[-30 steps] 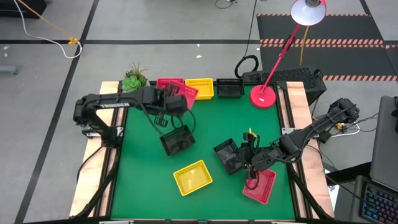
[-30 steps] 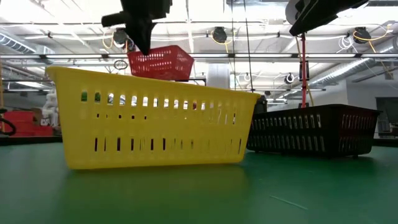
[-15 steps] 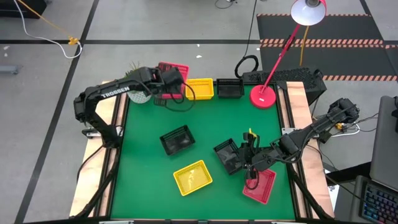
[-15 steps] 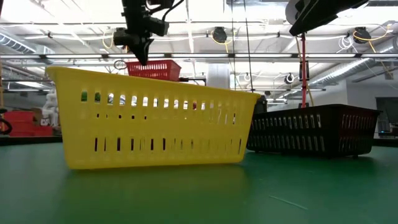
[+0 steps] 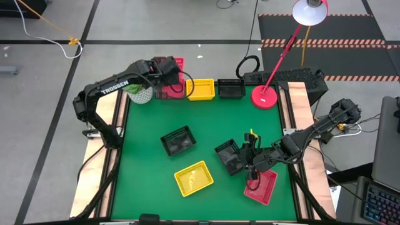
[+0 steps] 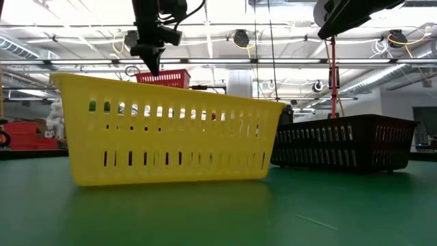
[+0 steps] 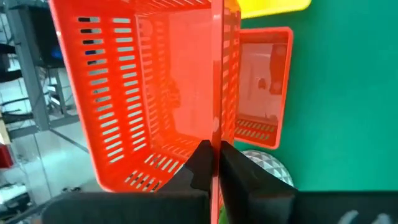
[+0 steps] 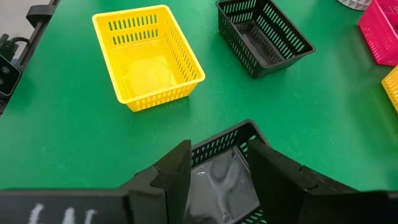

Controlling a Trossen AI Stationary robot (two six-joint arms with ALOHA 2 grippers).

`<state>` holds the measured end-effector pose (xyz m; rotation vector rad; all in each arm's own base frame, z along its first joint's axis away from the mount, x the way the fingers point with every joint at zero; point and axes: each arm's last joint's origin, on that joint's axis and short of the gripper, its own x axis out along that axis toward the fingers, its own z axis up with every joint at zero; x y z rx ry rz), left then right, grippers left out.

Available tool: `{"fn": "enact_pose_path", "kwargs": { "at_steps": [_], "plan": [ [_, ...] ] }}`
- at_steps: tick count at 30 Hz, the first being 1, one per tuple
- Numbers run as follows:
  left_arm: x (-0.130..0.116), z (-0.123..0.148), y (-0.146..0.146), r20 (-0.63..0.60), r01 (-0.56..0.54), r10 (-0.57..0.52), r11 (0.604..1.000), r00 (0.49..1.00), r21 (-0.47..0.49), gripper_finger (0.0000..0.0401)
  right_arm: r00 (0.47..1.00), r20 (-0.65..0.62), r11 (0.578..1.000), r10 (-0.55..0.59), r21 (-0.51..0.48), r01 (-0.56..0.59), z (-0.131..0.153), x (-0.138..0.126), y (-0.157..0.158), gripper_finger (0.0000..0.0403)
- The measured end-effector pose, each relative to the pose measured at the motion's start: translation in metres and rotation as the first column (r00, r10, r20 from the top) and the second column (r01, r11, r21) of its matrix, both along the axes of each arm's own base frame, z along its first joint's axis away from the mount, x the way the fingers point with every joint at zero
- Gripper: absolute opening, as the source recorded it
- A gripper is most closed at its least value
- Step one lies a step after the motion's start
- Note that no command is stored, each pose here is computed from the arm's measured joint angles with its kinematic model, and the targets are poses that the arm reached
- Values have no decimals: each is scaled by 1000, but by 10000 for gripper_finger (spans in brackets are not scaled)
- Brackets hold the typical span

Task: Stack baskets by color
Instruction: Stack the bottom left red basket on the top red basket

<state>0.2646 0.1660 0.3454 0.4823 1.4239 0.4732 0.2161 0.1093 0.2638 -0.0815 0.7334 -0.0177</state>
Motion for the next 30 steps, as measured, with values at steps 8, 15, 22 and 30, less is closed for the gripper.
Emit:
{"fn": "enact_pose_path", "kwargs": {
  "at_steps": [8, 15, 22, 30],
  "plan": [
    [5, -16, 4, 18, 16, -16, 999, 1000, -31, 15, 1000, 0, 1000, 0, 0, 0, 0, 0, 0, 150],
    [2, -46, 13, -16, 17, -18, 999, 1000, -34, 8, 1000, 0, 1000, 0, 0, 0, 0, 0, 0, 150],
    [-4, -80, 22, -39, 19, -20, 999, 999, -34, 11, 1000, 1, 1000, 0, 0, 0, 0, 0, 0, 150],
    [-7, -107, 25, -25, 40, -41, 999, 999, -27, 20, 1000, 2, 1000, -1, -1, 1, 0, 0, 0, 150]
  ]
}}
